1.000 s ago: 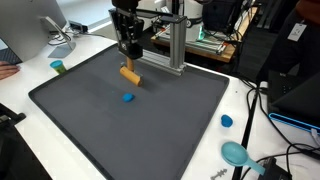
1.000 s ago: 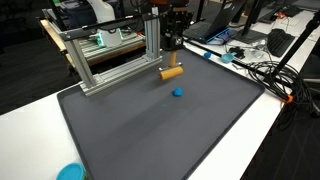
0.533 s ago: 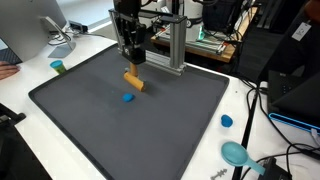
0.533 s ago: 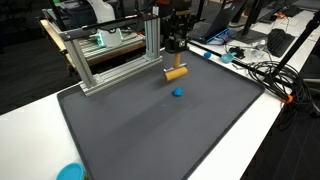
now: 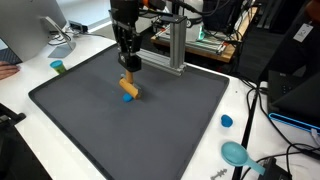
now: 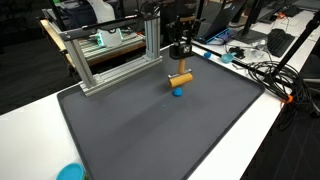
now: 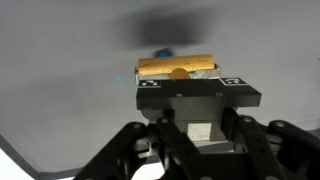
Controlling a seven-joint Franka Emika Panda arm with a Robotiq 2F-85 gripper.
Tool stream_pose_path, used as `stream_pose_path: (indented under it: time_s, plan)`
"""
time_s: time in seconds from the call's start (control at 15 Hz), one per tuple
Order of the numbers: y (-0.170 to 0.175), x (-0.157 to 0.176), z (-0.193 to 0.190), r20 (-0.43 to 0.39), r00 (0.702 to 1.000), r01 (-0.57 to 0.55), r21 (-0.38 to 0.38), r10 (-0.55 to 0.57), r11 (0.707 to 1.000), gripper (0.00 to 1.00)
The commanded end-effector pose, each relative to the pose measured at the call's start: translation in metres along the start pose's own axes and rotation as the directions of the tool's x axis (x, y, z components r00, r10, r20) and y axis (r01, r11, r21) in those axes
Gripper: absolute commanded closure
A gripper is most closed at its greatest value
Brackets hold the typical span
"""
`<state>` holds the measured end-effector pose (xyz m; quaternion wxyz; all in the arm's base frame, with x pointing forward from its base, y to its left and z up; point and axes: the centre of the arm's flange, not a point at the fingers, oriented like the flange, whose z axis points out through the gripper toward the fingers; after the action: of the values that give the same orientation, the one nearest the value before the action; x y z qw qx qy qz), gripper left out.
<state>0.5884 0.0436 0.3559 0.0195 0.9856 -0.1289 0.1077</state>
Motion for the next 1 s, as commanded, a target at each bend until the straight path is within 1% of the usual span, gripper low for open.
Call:
stream_pose_path:
  time_s: [0.0,0.2,0.33,0.47,0.53,0.6,0.8,0.93]
  plan:
    - [-0.006,0.016,0.011,-0.026,1.0,0.002,-0.006,-0.002,1.0,0.78]
    - [0.0,0.024,0.024,-0.008,1.0,-0.004,-0.019,0.004,1.0,0.78]
    - [0.006,0.023,0.036,0.054,0.999,0.005,-0.028,-0.004,1.0,0.78]
    - [0.006,0.021,0.045,0.065,0.998,0.004,-0.02,-0.003,1.0,0.78]
    - [0.006,0.019,0.049,0.085,0.996,0.005,-0.029,-0.003,1.0,0.78]
    - [0.007,0.017,0.052,0.114,0.994,0.01,-0.048,-0.005,0.999,0.78]
    - [0.012,0.014,0.055,0.167,0.986,0.026,-0.066,-0.014,0.998,0.78]
    - [0.012,0.014,0.056,0.18,0.984,0.019,-0.064,-0.007,0.998,0.78]
